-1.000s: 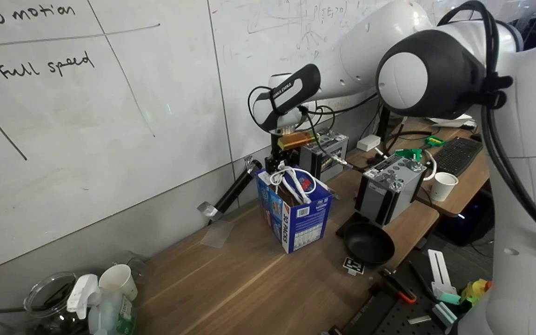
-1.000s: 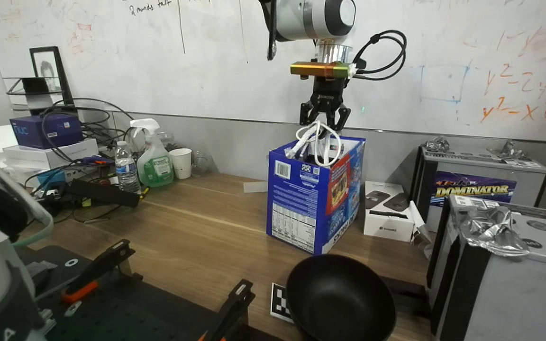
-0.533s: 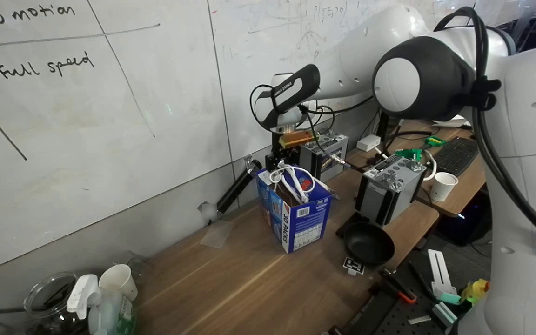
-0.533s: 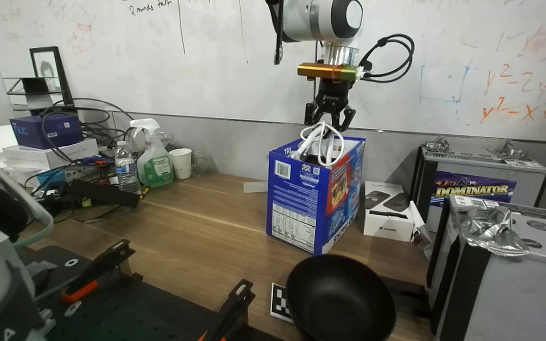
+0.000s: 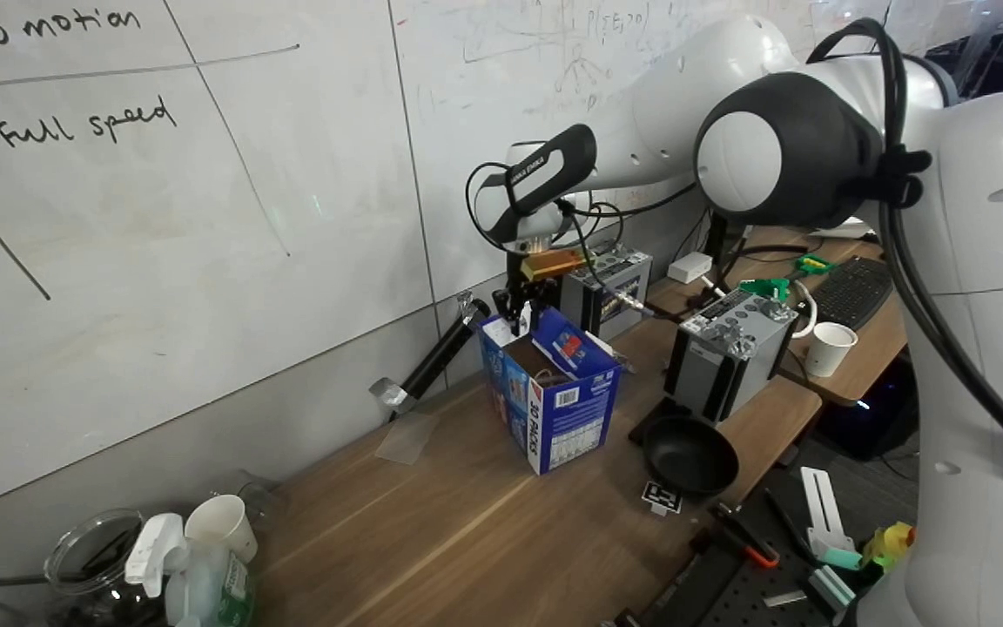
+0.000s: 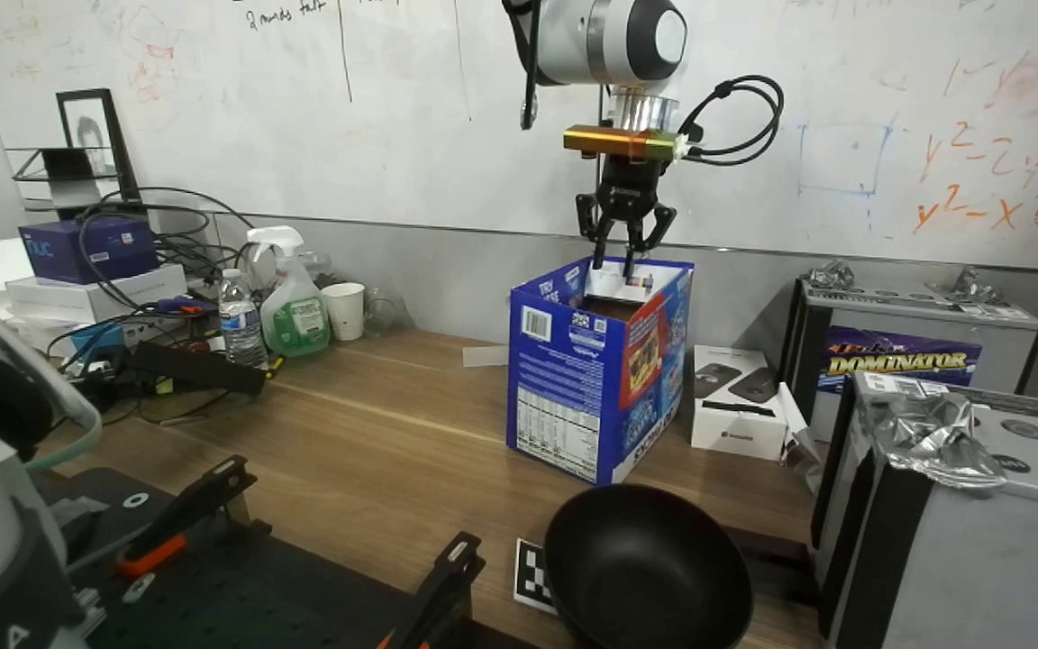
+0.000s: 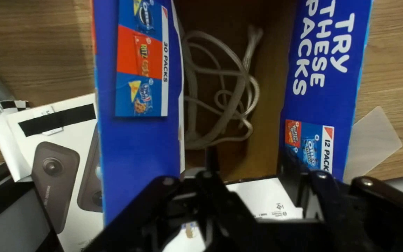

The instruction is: Put the ropes in the carton box

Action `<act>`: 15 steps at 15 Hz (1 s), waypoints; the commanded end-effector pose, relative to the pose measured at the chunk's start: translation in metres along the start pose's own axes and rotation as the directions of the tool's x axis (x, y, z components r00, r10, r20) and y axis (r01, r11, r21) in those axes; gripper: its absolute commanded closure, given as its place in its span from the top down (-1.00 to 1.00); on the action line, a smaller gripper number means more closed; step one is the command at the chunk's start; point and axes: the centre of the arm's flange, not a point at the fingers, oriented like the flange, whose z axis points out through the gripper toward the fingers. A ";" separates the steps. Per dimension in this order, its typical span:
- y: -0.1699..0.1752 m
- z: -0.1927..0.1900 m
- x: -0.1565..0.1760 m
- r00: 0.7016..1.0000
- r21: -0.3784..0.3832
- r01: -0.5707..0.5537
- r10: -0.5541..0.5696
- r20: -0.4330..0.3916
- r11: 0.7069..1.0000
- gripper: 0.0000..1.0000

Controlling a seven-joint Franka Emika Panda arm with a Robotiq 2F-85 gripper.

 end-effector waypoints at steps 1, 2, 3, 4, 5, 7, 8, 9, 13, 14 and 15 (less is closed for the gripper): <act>-0.005 -0.011 -0.009 1.000 0.026 0.021 -0.021 0.011 0.999 0.57; -0.007 -0.013 -0.013 0.999 0.025 0.026 -0.026 0.018 0.999 0.74; -0.009 -0.019 -0.021 0.999 0.032 0.043 -0.044 0.030 0.999 0.87; -0.010 -0.028 -0.034 0.997 0.019 0.066 -0.066 0.038 0.998 0.98; -0.010 -0.038 -0.045 0.996 0.017 0.078 -0.079 0.040 0.997 1.00; -0.008 -0.062 -0.079 0.992 0.014 0.108 -0.109 0.059 0.994 1.00; -0.008 -0.069 -0.092 0.991 0.017 0.115 -0.116 0.073 0.993 1.00; -0.009 -0.076 -0.107 0.988 0.018 0.126 -0.127 0.090 0.992 1.00; -0.012 -0.107 -0.175 0.980 0.019 0.158 -0.159 0.118 0.987 1.00; -0.012 -0.111 -0.192 0.979 0.020 0.172 -0.173 0.104 0.985 1.00; -0.013 -0.118 -0.208 0.978 0.022 0.180 -0.181 0.100 0.983 1.00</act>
